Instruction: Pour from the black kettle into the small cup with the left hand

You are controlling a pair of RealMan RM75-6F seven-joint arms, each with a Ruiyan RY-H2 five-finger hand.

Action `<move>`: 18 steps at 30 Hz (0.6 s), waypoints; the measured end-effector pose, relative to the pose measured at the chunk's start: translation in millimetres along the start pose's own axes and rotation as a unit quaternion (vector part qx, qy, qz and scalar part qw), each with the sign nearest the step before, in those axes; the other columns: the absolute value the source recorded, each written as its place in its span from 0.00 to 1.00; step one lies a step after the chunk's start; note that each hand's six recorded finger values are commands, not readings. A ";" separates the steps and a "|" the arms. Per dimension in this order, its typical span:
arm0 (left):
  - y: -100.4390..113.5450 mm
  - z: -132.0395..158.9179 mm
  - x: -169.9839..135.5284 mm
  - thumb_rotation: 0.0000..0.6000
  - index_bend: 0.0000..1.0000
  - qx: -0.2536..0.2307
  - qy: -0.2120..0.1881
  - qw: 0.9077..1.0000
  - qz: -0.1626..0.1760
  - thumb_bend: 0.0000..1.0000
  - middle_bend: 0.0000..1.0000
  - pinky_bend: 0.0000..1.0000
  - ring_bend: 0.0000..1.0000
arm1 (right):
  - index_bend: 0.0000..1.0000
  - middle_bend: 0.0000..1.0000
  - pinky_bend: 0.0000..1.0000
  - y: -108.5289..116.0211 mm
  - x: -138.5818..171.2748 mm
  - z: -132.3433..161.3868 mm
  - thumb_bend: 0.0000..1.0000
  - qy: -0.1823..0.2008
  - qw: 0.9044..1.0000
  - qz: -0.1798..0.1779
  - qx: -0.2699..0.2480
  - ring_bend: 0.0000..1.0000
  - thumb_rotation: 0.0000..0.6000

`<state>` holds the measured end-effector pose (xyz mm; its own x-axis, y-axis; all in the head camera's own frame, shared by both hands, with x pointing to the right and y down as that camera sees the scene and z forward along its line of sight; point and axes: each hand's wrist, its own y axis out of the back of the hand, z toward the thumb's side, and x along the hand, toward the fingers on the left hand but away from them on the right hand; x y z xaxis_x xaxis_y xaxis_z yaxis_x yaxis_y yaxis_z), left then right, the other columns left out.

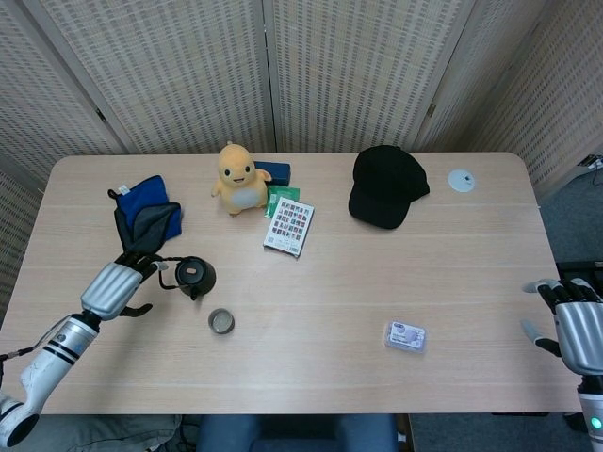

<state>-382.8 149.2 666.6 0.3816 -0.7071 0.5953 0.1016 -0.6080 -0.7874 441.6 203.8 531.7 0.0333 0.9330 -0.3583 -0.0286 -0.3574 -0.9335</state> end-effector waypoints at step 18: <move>-5.1 -10.3 47.9 1.00 0.07 0.052 0.039 0.991 -0.113 0.43 0.05 0.00 0.00 | 0.38 0.38 0.38 -2.9 3.8 -7.5 0.17 -0.012 1.000 0.003 0.002 0.31 1.00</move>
<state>-374.5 114.7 700.8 0.2670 -0.5855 0.7654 0.2728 -0.7158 -0.6428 449.3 208.1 532.9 0.0092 0.9317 -0.3632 -0.0331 -0.3627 -0.9313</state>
